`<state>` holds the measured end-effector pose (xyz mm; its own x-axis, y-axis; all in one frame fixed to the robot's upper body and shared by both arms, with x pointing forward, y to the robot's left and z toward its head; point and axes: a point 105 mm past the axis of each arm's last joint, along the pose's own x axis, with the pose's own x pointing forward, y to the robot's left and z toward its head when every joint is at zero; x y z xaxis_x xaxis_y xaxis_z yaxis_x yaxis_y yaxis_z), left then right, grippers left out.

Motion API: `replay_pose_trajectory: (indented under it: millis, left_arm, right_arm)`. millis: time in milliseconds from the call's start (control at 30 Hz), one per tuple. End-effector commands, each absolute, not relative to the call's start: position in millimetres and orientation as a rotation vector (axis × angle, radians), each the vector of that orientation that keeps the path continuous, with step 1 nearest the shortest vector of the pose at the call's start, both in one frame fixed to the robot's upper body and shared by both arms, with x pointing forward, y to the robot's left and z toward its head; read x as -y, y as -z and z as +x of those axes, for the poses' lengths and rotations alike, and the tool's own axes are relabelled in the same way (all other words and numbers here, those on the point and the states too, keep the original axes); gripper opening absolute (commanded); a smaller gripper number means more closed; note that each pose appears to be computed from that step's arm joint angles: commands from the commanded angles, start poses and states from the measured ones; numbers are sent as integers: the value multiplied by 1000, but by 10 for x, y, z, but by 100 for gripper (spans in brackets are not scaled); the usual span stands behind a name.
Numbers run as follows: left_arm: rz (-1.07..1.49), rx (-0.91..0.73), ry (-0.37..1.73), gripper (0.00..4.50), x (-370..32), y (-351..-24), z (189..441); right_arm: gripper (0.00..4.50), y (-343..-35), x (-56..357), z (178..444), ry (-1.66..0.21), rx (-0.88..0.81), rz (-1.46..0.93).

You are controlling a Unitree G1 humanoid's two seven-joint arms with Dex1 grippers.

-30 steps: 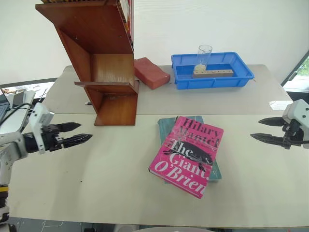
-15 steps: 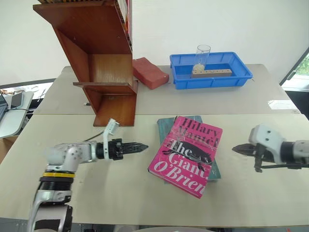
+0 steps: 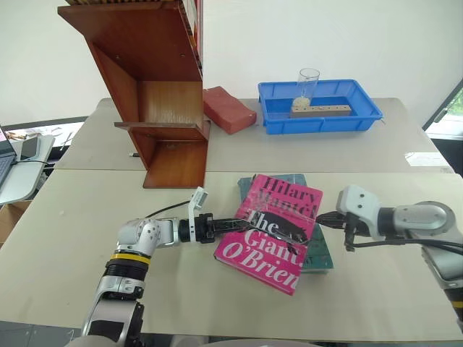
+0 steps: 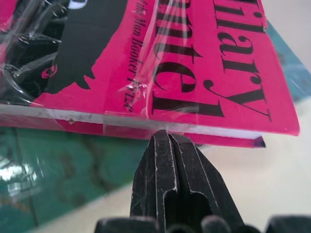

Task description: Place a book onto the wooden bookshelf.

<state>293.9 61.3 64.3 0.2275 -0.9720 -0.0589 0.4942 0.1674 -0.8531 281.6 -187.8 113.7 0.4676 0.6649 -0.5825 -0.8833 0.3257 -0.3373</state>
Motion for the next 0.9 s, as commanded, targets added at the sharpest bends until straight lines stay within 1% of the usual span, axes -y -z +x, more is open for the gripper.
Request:
replay_pose_trajectory:
  millis: [33, 233, 267, 300, 433, 467, 500, 533, 600, 733, 833, 900]
  left_arm:
    - [-852, -702, 1186, 450, -595, -683, 2916]
    - [-884, -673, 1178, 450, -594, -701, 2838]
    - [-890, -663, 1174, 396, -593, -709, 2841]
    - [-894, -656, 1168, 369, -590, -713, 2845]
    - [-898, -631, 1166, 191, -578, -757, 2842]
    - [-881, -600, 1172, 142, -598, -831, 2847]
    - [-869, -579, 1174, 107, -614, -883, 2847]
    - [-829, -530, 1175, 83, -678, -987, 2866]
    - [-745, -443, 1174, 77, -782, -1170, 2901]
    - [-472, -207, 1205, 77, -895, -1719, 2984]
    - [-283, -98, 1239, 77, -869, -1955, 2986]
    - [-58, 41, 1280, 77, -790, -2232, 2955]
  right_arm:
    - [6, -1224, 1744, 2834, -1088, -306, -715]
    - [6, -1244, 1669, 2866, -1101, -283, -712]
    - [0, -1257, 1659, 2869, -1102, -277, -710]
    - [0, -1278, 1646, 2874, -1103, -268, -708]
    - [0, -1343, 1633, 2877, -1105, -248, -707]
    - [0, -1392, 1663, 2876, -1091, -242, -713]
    - [0, -1424, 1685, 2874, -1081, -238, -718]
    - [0, -1490, 1762, 2865, -1054, -241, -723]
    - [0, -1600, 1917, 2845, -999, -247, -728]
    - [0, -1839, 2321, 2743, -869, -277, -728]
    - [0, -1944, 2437, 2674, -833, -278, -718]
    - [0, -2066, 2479, 2619, -817, -265, -695]
